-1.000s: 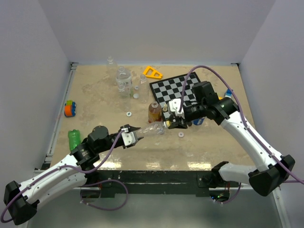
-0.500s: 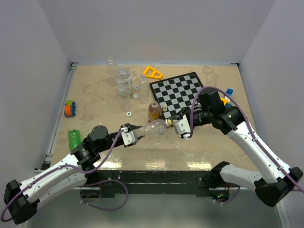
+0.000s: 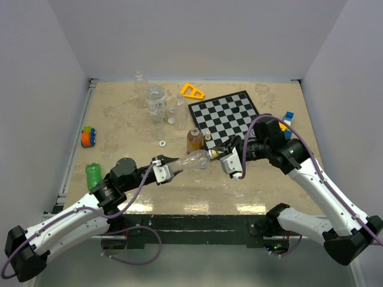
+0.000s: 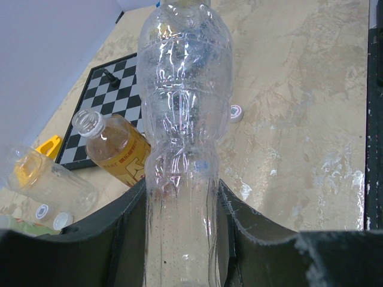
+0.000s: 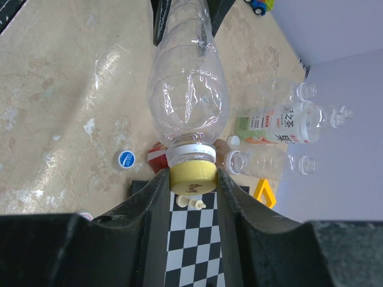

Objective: Unscrew the bottle caps
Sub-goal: Unscrew the bottle cap from the plastic bottle.

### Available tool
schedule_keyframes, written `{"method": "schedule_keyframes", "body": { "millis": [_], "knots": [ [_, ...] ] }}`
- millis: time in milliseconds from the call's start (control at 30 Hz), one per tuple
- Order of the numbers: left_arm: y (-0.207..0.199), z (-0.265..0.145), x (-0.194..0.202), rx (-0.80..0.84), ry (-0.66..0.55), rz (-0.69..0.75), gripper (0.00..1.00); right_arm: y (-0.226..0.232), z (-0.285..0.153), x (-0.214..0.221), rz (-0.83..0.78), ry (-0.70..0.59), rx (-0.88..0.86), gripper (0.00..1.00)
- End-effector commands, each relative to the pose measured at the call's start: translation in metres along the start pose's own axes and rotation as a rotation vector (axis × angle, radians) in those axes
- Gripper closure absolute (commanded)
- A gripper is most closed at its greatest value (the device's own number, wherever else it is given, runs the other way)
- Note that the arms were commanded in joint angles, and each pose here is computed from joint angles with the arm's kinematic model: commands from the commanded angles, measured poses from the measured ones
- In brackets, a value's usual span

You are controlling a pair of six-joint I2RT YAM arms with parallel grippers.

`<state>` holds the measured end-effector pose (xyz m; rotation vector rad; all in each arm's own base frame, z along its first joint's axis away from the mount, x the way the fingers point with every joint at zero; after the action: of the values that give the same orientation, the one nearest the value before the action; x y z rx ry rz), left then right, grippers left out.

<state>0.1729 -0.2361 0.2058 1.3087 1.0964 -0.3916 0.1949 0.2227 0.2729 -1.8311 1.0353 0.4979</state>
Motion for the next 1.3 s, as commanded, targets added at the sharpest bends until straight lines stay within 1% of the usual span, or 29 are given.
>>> {"method": "schedule_keyframes", "body": {
  "millis": [0,67,267,333,433,500,567,667,767,967,1167,1267],
  "knots": [
    [-0.003,-0.002,0.004,0.017,0.021,-0.002,1.00,-0.015,-0.015,-0.007,-0.024,0.012,0.084,1.00],
    [-0.004,-0.002,0.004,0.018,0.020,-0.003,1.00,-0.013,-0.015,-0.010,-0.012,-0.007,0.077,1.00],
    [-0.003,-0.002,0.003,0.018,0.017,-0.001,1.00,-0.011,-0.017,-0.012,0.046,-0.013,0.094,0.95],
    [-0.004,-0.003,0.003,0.018,0.017,-0.001,1.00,-0.012,-0.019,-0.014,0.070,-0.020,0.106,0.89],
    [-0.004,-0.003,0.003,0.018,0.015,-0.002,1.00,-0.015,-0.022,-0.020,0.144,-0.039,0.131,0.64],
    [-0.003,-0.003,0.002,0.015,0.014,0.001,1.00,-0.017,-0.027,-0.027,0.187,-0.059,0.141,0.50],
    [-0.003,-0.003,0.002,0.014,0.012,0.001,1.00,-0.019,-0.032,-0.034,0.220,-0.075,0.156,0.38],
    [-0.003,-0.003,0.002,0.014,0.013,0.001,1.00,-0.018,-0.041,-0.037,0.255,-0.077,0.178,0.27],
    [-0.003,-0.003,0.001,0.013,0.011,0.002,1.00,-0.014,-0.051,-0.037,0.283,-0.063,0.199,0.23],
    [-0.002,-0.003,0.000,0.013,0.008,0.001,1.00,-0.013,-0.075,-0.029,0.338,-0.022,0.299,0.21],
    [-0.003,-0.003,0.000,0.019,0.006,-0.001,1.00,-0.006,-0.082,-0.033,0.407,-0.059,0.310,0.20],
    [-0.003,-0.003,0.000,0.016,0.005,-0.001,1.00,-0.011,-0.084,-0.035,0.467,-0.077,0.328,0.19]
  ]
}}
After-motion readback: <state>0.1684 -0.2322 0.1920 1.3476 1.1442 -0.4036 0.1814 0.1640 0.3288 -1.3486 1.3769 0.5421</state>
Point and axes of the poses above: each gripper's point midway between its finger pads, its own z axis out along the fingers, its own y axis along the line the jaws close on, x = y × z, the point moved 1 cm from there along -z, back along the fingers, and after that the axes turned 14 degrees about z, right-handed, at the moved point
